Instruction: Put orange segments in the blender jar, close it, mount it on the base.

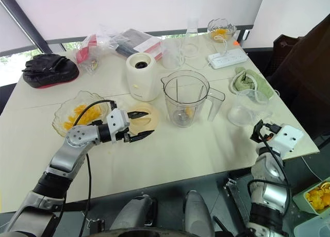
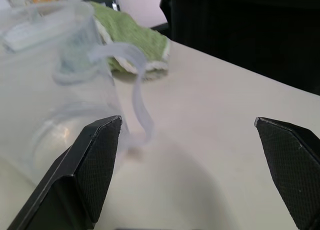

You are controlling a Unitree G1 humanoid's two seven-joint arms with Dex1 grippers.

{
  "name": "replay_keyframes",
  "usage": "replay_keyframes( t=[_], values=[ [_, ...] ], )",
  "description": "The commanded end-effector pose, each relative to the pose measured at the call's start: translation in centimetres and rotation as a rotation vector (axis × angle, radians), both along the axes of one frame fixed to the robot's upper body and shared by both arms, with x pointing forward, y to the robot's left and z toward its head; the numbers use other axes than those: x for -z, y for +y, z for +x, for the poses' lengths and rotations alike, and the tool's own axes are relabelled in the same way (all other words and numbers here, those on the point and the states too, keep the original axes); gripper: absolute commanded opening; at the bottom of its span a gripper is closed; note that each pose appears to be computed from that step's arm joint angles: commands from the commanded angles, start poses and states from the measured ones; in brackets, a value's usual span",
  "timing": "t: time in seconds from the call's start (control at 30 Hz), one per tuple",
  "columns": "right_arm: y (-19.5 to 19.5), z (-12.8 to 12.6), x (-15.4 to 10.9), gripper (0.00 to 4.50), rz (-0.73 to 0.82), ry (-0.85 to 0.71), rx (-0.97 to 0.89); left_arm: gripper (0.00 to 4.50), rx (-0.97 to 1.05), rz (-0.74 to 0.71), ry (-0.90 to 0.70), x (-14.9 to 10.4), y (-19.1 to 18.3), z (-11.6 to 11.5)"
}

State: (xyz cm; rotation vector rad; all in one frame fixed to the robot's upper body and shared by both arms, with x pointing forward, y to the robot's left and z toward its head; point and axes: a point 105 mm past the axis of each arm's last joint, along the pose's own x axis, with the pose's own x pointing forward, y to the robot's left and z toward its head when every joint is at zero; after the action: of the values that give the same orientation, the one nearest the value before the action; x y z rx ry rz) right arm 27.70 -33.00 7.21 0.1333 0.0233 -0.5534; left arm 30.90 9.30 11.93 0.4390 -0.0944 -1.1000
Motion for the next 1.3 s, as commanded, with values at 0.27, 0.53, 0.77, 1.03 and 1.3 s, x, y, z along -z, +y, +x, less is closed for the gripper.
replay_keyframes(
  t=[0.27, 0.53, 0.77, 1.03, 1.3],
  values=[
    [6.4, -2.1, -5.3, 4.43, -0.179, 0.033, -0.476, 3.34, -0.010, 0.050, -0.080, -1.9, 1.2, 2.2],
    [10.5, -3.0, -7.7, 4.43, -0.248, 0.091, -0.813, 3.34, 0.045, 0.163, -0.078, -3.2, 3.0, 4.4],
    [14.3, -4.6, -8.6, 4.43, -0.403, 0.237, -1.121, 3.34, 0.174, 0.323, 0.010, -3.3, 4.1, 5.9],
    [19.6, -5.0, -10.1, 4.43, -0.423, 0.176, -1.348, 3.34, 0.260, 0.531, 0.089, -1.8, 3.8, 7.7],
    [22.0, -5.0, -11.8, 4.43, -0.472, 0.118, -1.378, 3.34, 0.216, 0.621, 0.125, -1.0, 2.2, 9.0]
  ],
)
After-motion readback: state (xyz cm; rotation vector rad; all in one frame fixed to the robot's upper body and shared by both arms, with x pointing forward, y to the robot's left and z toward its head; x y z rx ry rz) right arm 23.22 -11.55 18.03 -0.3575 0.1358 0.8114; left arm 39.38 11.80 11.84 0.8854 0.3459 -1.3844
